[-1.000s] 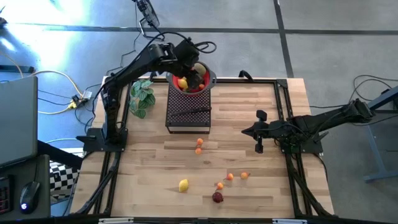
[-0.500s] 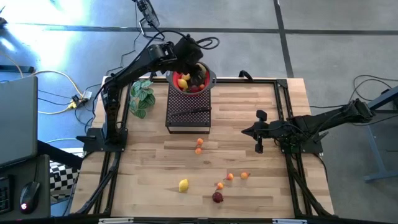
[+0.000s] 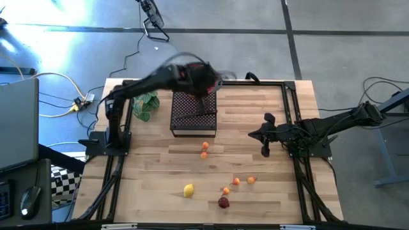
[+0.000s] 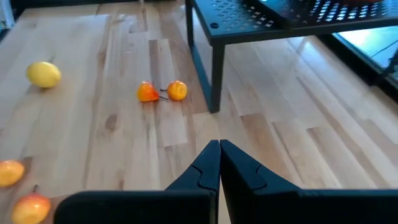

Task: Pick & Place Fruit
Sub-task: Put the pear into the red strainer bowl

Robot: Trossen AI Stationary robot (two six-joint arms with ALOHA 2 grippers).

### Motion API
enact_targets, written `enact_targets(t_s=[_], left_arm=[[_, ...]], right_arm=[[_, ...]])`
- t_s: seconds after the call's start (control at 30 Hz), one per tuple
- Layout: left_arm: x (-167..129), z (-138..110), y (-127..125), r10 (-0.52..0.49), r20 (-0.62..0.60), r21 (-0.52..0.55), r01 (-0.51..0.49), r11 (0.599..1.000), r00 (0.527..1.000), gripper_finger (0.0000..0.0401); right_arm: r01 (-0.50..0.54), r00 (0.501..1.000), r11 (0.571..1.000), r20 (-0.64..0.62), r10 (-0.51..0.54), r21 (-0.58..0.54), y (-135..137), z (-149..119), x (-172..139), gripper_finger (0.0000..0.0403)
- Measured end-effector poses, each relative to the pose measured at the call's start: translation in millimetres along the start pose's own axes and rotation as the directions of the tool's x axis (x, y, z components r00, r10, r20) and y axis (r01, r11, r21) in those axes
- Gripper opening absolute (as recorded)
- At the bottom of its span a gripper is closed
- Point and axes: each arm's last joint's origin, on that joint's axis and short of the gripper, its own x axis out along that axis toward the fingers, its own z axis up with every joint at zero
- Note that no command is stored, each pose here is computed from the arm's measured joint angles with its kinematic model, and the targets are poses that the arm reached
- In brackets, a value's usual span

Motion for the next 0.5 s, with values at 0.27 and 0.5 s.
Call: enact_targets(t_s=[0.27, 0.5], left_arm=[[35, -33, -63, -0.099, -0.048, 0.075, 0.102, 0.992, 0.994, 0.0007], [-5, -82, -98, -0.204, 0.100, 0.034, 0.201, 0.979, 0.974, 0.0003]], right_arm=[[-0.001, 1.000, 1.000, -0.002, 0.001, -0.006, 0, 0, 0, 0.0003], [0.006, 1.000, 1.000, -0.017, -0.006, -0.006, -1, -2, 0, 0.0003]])
